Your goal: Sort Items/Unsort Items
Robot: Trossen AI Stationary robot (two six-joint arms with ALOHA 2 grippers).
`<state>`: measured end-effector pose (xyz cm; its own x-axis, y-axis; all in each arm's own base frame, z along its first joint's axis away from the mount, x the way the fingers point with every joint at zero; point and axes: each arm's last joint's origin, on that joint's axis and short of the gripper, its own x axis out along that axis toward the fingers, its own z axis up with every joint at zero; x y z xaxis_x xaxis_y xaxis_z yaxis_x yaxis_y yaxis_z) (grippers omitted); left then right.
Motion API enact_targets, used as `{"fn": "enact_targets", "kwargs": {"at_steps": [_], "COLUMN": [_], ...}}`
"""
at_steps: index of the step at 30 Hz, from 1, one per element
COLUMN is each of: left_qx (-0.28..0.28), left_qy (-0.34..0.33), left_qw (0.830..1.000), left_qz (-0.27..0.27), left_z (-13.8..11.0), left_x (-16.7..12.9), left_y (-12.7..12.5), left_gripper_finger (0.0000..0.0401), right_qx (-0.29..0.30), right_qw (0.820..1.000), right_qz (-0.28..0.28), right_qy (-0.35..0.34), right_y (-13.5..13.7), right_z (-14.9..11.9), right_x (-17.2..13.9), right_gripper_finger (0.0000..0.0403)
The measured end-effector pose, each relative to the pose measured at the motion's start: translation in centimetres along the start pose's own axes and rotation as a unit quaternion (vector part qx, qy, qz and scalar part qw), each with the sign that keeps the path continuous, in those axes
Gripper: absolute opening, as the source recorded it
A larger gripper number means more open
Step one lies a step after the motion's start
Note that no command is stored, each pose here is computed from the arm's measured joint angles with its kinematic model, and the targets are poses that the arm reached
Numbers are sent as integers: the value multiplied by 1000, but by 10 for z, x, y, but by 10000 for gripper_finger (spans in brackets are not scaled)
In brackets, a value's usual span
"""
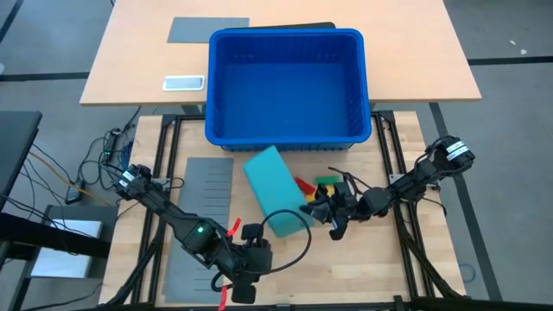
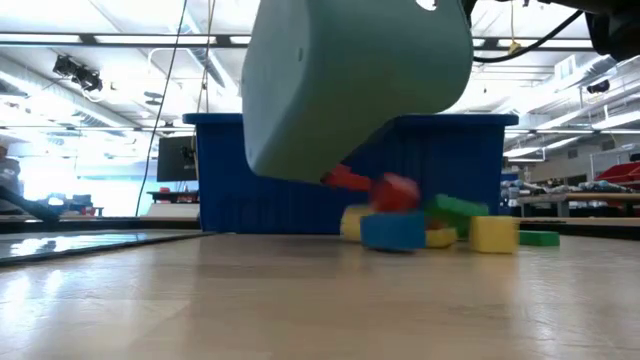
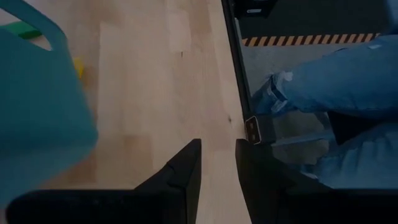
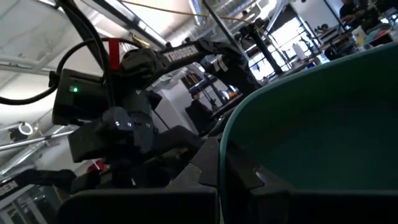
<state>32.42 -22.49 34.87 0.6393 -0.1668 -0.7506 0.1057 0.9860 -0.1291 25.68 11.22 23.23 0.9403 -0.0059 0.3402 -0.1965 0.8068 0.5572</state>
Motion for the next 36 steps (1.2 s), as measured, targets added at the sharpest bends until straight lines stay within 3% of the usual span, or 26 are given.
{"fn": "enact_targets", "kwargs": {"at_steps": [21, 27, 36], "left_qx": [-1, -3, -9], "left_qy": [4, 4, 10], "left_qw": [1000, 1000, 1000], "left_qz": [-8, -8, -17], "left_z": [0, 0, -1], "left_x": [0, 0, 0], "left_y": [0, 0, -2], "left_gripper_finger": [106, 106, 106], "right_qx": [0, -23, -16], "right_qw": [1000, 999, 987], "right_qz": [6, 23, 94], "right_qy": [5, 36, 127], "right_y": [0, -1, 3], "right_z": [-1, -4, -7], "right_x": [0, 0, -3], "right_gripper_finger": [0, 0, 0]}}
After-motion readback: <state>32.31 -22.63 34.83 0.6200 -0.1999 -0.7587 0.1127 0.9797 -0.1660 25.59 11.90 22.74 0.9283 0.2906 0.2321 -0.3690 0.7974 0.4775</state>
